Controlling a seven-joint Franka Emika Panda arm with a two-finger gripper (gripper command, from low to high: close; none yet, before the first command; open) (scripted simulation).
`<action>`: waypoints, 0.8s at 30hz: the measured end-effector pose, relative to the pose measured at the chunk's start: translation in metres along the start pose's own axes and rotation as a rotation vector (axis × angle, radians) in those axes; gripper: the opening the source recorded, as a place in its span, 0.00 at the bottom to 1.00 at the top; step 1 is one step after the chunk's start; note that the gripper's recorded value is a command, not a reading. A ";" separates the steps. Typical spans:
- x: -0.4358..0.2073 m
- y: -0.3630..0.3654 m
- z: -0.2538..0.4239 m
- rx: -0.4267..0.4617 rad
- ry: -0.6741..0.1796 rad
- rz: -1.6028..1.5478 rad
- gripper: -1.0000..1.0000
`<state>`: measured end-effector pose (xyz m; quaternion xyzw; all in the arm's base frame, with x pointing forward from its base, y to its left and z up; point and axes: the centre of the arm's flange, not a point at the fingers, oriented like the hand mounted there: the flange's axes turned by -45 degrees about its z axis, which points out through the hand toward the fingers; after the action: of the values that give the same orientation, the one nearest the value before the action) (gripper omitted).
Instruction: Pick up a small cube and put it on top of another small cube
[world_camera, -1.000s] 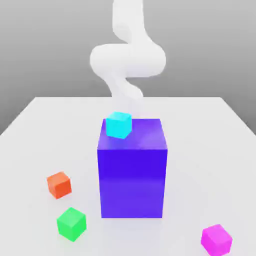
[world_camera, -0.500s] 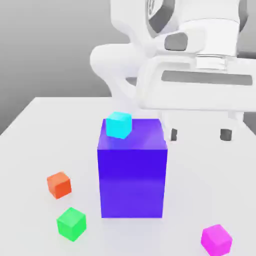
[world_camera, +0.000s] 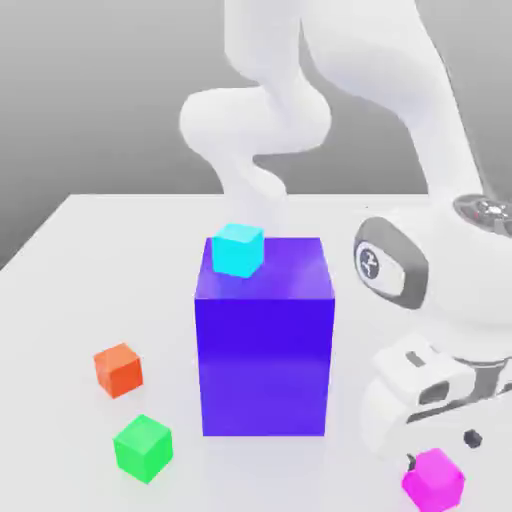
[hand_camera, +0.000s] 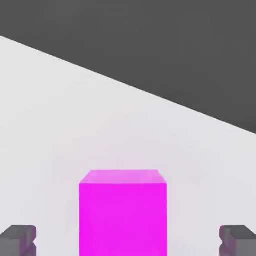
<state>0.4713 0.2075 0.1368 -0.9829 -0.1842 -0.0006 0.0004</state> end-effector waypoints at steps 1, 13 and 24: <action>0.000 0.000 0.000 0.000 0.000 0.000 0.00; -0.004 0.017 -0.053 -0.012 -0.006 0.015 0.00; -0.052 0.161 -0.074 -0.067 -0.033 0.177 0.00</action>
<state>0.4812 0.0388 0.2111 -0.9947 -0.0964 0.0096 -0.0358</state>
